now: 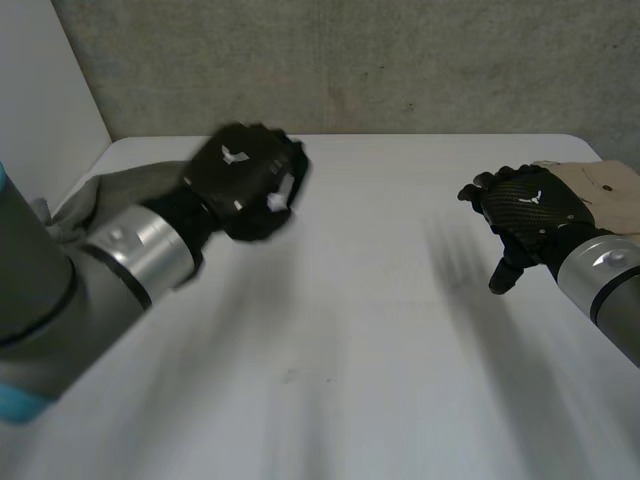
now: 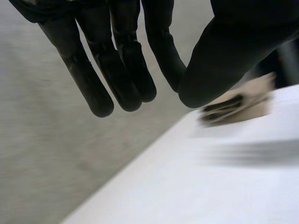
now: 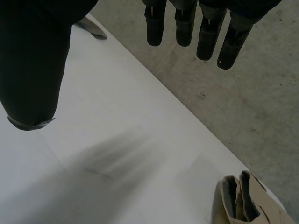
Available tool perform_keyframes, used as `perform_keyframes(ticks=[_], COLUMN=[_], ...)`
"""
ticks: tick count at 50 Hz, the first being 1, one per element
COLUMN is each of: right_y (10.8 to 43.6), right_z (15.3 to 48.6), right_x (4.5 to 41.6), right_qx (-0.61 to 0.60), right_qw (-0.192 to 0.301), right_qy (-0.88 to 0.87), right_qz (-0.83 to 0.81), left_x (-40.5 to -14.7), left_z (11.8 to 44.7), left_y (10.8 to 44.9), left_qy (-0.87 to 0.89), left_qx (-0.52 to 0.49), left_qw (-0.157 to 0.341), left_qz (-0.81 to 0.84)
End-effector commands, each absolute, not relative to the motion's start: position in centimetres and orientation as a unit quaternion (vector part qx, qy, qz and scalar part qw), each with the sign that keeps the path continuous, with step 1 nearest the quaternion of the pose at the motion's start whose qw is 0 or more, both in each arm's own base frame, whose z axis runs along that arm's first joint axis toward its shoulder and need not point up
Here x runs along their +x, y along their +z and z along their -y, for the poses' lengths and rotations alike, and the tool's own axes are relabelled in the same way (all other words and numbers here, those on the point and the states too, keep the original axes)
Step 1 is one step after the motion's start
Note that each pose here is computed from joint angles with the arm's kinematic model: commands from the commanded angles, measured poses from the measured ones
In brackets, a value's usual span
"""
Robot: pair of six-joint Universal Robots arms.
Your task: Fold the laundry.
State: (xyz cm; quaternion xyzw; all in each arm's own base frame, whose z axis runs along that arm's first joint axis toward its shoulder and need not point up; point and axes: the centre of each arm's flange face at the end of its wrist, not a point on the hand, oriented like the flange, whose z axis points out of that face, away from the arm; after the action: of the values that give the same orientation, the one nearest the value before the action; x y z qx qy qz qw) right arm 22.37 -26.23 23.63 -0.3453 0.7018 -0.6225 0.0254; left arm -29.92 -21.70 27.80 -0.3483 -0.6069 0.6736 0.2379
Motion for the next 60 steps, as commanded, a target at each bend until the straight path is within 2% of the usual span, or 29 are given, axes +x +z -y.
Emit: perform_keyframes(ticks=[1,2,3,6,7,9,13,16,20,29,34,42,49,52,55,57,58,59,60], right_y=[23.2,23.1,23.0,22.8,22.8,22.7,22.3,21.8,21.3,20.3,20.0,19.7,19.7,19.8,19.8,19.8,19.9,19.9,20.0], right_z=[26.3,26.2,26.1,26.0,26.0,25.9,25.8,25.8,25.8,26.0,26.2,26.3,26.4,26.4,26.5,26.6,26.7,26.8,26.8], right_x=[22.1,22.2,22.2,22.2,22.2,22.2,22.2,22.3,22.3,22.3,22.3,22.3,22.2,22.2,22.1,22.0,22.0,22.0,22.0], right_qx=[-0.346,-0.349,-0.35,-0.352,-0.352,-0.352,-0.354,-0.355,-0.357,-0.359,-0.359,-0.359,-0.358,-0.357,-0.356,-0.354,-0.353,-0.353,-0.353], right_qw=[0.03,0.034,0.035,0.038,0.039,0.04,0.042,0.043,0.042,0.044,0.043,0.044,0.042,0.042,0.041,0.04,0.039,0.038,0.038], right_qy=[-0.617,-0.615,-0.614,-0.611,-0.611,-0.61,-0.605,-0.603,-0.6,-0.593,-0.593,-0.591,-0.591,-0.592,-0.592,-0.592,-0.594,-0.594,-0.595], right_qz=[-0.706,-0.706,-0.707,-0.708,-0.708,-0.709,-0.712,-0.713,-0.714,-0.719,-0.72,-0.721,-0.722,-0.721,-0.722,-0.722,-0.722,-0.722,-0.721], left_x=[-29.9,-29.4,-27.9,-25.2,-23.5,-21.2,-17.8,-15.8,-11.7,-7.2,-6.5,-6.5,-7.3,-8.3,-10.6,-11.8,-13.7,-14.2,-16.0], left_z=[23.5,24.6,27.2,30.8,33.2,36.0,40.0,41.8,44.8,47.5,48.3,48.7,48.9,49.1,47.9,47.2,45.9,45.6,44.3], left_y=[25.8,25.8,25.7,25.0,23.7,22.3,19.7,18.1,16.1,12.9,11.7,10.2,10.6,13.0,16.3,18.5,21.4,21.9,23.6], left_qy=[0.672,0.679,0.69,0.69,0.678,0.665,0.644,0.633,0.616,0.576,0.567,0.552,0.561,0.596,0.644,0.674,0.71,0.715,0.734], left_qx=[-0.331,-0.321,-0.301,-0.283,-0.284,-0.296,-0.327,-0.333,-0.324,-0.363,-0.361,-0.366,-0.363,-0.336,-0.309,-0.291,-0.268,-0.265,-0.254], left_qw=[0.163,0.136,0.073,-0.009,-0.048,-0.084,-0.113,-0.127,-0.169,-0.251,-0.262,-0.248,-0.256,-0.29,-0.286,-0.271,-0.234,-0.225,-0.188], left_qz=[0.642,0.646,0.654,0.667,0.676,0.681,0.682,0.687,0.698,0.689,0.692,0.707,0.698,0.668,0.639,0.623,0.608,0.607,0.601])
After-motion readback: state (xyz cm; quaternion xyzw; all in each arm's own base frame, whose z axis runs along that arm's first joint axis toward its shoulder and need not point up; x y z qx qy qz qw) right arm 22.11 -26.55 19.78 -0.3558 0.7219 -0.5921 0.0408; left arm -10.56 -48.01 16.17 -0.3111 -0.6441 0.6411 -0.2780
